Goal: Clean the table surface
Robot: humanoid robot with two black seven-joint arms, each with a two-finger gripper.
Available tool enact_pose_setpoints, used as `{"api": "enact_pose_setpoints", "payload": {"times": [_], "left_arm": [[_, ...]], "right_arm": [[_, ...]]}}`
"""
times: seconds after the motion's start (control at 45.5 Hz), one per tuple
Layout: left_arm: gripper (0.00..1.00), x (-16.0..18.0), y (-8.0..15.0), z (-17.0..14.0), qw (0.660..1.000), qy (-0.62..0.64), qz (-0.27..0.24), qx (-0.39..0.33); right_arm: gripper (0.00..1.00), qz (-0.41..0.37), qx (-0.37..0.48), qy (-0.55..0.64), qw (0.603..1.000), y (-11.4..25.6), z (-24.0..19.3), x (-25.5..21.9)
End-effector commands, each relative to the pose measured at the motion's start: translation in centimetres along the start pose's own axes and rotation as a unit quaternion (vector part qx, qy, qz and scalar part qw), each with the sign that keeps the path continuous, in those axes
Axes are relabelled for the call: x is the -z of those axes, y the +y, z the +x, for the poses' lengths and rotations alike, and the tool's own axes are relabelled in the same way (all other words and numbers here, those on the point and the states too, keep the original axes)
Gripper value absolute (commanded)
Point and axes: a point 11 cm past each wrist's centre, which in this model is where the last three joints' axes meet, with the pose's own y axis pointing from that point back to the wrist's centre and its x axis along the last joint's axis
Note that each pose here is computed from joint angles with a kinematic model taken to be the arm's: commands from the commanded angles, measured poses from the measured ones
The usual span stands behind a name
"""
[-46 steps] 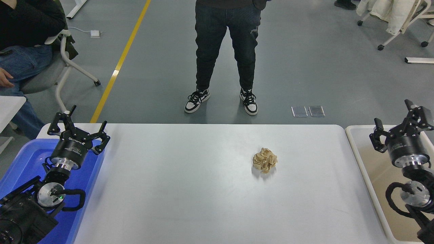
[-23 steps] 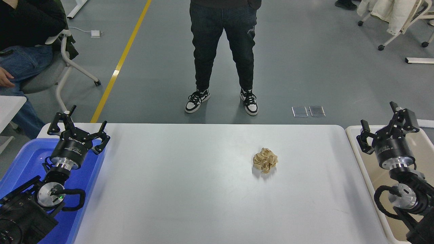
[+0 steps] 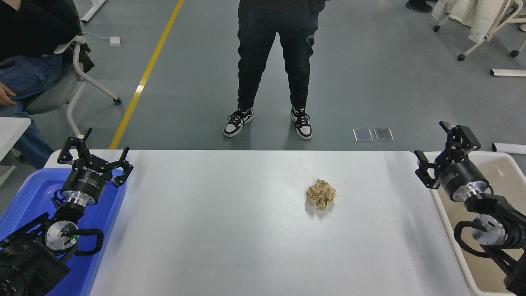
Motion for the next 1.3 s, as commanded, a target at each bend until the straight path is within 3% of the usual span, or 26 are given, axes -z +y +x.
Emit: {"api": "enact_pose_setpoints", "payload": {"times": [0.0, 0.132, 0.308, 0.527, 0.725, 0.835, 0.945, 1.121, 1.275], "left_arm": [[1.0, 0.0, 0.0, 0.0, 1.0, 0.0, 0.0, 0.0], [1.0, 0.1, 0.0, 0.0, 1.0, 0.001, 0.0, 0.001], [1.0, 0.1, 0.0, 0.0, 1.0, 0.0, 0.0, 0.0], [1.0, 0.0, 0.0, 0.0, 1.0, 0.0, 0.0, 0.001], [1.0, 0.1, 0.0, 0.0, 1.0, 0.001, 0.0, 0.001], [1.0, 0.1, 0.0, 0.0, 1.0, 0.001, 0.0, 0.001], [1.0, 0.0, 0.0, 0.0, 1.0, 0.0, 0.0, 0.001], [1.0, -0.1, -0.1, -0.1, 1.0, 0.0, 0.0, 0.001], [1.0, 0.0, 0.0, 0.0, 1.0, 0.0, 0.0, 0.001]], "right_arm": [[1.0, -0.037, 0.061, 0.131, 0.989, 0.4, -3.4, 0.4], [1.0, -0.05, 0.124, 0.249, 0.959, 0.3, -6.4, 0.2], [1.0, -0.052, 0.188, 0.439, 0.877, -0.2, -7.7, 0.5], [1.0, -0.025, 0.178, 0.486, 0.855, -0.2, -9.4, -1.2], [1.0, -0.007, 0.217, 0.587, 0.78, -1.1, -11.5, -3.7], [1.0, 0.004, 0.19, 0.604, 0.774, -1.9, -10.9, -3.9], [1.0, 0.021, 0.207, 0.6, 0.773, -2.0, -13.6, -5.0], [1.0, 0.029, 0.211, 0.64, 0.738, -1.8, -13.5, -7.0], [1.0, 0.058, 0.219, 0.638, 0.736, -1.8, -17.1, -8.8]]}}
